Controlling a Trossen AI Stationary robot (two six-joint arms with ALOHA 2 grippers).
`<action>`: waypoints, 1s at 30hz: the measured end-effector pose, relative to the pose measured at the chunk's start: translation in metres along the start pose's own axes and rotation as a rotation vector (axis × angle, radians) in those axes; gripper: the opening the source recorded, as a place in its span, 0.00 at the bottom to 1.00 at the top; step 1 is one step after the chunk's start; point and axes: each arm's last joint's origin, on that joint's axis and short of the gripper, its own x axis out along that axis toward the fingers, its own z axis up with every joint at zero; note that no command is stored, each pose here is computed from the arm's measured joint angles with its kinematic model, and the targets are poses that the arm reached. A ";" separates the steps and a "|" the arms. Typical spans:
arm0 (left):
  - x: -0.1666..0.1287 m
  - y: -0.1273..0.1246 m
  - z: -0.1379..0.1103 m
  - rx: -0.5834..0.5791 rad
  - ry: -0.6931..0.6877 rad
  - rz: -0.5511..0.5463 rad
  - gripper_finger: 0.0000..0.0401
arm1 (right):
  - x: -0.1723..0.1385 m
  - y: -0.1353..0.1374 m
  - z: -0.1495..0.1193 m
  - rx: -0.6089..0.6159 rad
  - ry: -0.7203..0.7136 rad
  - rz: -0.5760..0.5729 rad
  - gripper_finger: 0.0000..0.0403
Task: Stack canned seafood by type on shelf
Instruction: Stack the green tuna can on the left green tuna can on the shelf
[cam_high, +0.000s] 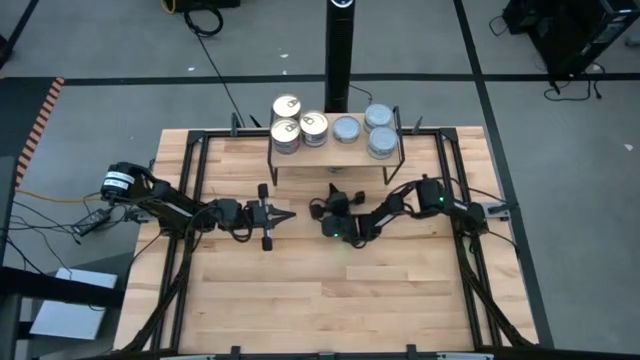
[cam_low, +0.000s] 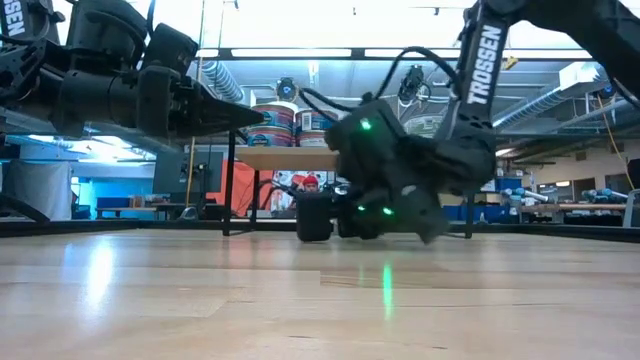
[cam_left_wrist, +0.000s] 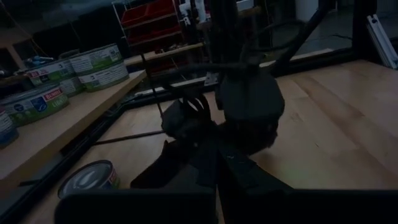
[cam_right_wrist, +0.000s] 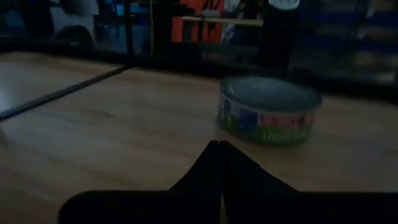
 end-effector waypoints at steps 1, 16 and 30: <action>0.000 0.000 0.000 0.008 0.001 0.000 0.01 | 0.003 0.004 0.003 -0.027 -0.011 -0.017 0.02; 0.000 0.000 -0.001 0.019 0.012 -0.003 0.01 | 0.047 -0.006 0.019 0.005 -0.033 -0.132 0.01; 0.000 0.000 -0.001 0.020 0.012 -0.003 0.01 | 0.049 -0.004 0.028 -0.008 -0.062 -0.135 0.01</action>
